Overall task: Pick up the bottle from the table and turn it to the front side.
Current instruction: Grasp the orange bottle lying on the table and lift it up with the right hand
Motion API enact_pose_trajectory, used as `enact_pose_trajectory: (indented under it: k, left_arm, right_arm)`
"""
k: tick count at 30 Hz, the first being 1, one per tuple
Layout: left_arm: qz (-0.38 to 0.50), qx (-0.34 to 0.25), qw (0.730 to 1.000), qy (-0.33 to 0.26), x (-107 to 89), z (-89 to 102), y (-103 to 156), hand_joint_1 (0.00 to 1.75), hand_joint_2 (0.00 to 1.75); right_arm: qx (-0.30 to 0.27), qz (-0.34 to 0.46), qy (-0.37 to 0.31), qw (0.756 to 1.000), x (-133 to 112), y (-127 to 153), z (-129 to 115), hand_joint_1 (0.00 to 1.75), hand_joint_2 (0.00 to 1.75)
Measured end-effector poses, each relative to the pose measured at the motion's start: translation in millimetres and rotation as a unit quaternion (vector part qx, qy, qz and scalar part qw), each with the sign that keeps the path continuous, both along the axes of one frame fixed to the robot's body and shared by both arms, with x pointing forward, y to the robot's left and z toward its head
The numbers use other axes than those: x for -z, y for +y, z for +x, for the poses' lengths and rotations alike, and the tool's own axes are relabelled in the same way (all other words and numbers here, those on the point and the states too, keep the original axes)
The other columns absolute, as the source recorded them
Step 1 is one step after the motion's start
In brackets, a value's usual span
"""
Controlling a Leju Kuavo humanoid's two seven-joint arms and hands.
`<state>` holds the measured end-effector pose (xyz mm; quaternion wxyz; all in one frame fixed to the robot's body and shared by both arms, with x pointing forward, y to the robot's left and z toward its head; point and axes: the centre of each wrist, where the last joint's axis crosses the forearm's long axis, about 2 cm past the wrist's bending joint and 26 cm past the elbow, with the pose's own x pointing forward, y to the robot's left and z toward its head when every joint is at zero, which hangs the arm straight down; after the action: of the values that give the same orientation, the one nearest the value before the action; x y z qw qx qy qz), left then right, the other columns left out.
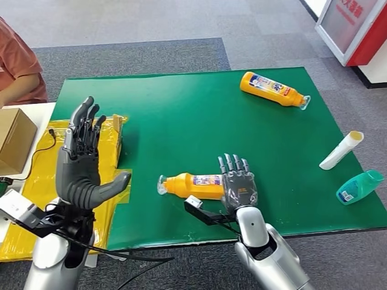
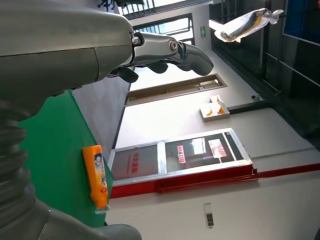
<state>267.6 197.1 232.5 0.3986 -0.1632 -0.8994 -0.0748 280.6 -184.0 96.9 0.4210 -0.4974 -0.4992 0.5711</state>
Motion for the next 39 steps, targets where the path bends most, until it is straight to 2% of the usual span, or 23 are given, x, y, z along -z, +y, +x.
enact_pose_trajectory:
  k: [16, 33, 39]
  left_arm:
    - [-0.020, 0.006, 1.000, -0.003, 0.8, 1.0, 2, 0.00, 1.75]
    - [-0.018, 0.007, 1.000, -0.005, 0.6, 1.5, 3, 0.00, 1.75]
    - [-0.019, 0.011, 1.000, -0.006, 0.4, 1.5, 2, 0.00, 1.75]
  right_arm:
    - [-0.019, -0.061, 0.056, 0.996, 31, 14, 6, 0.00, 1.75]
    - [-0.014, -0.086, 0.068, 0.994, 34, 9, 20, 0.00, 1.75]
    - [-0.011, -0.092, 0.093, 0.991, 29, 6, 30, 0.00, 1.75]
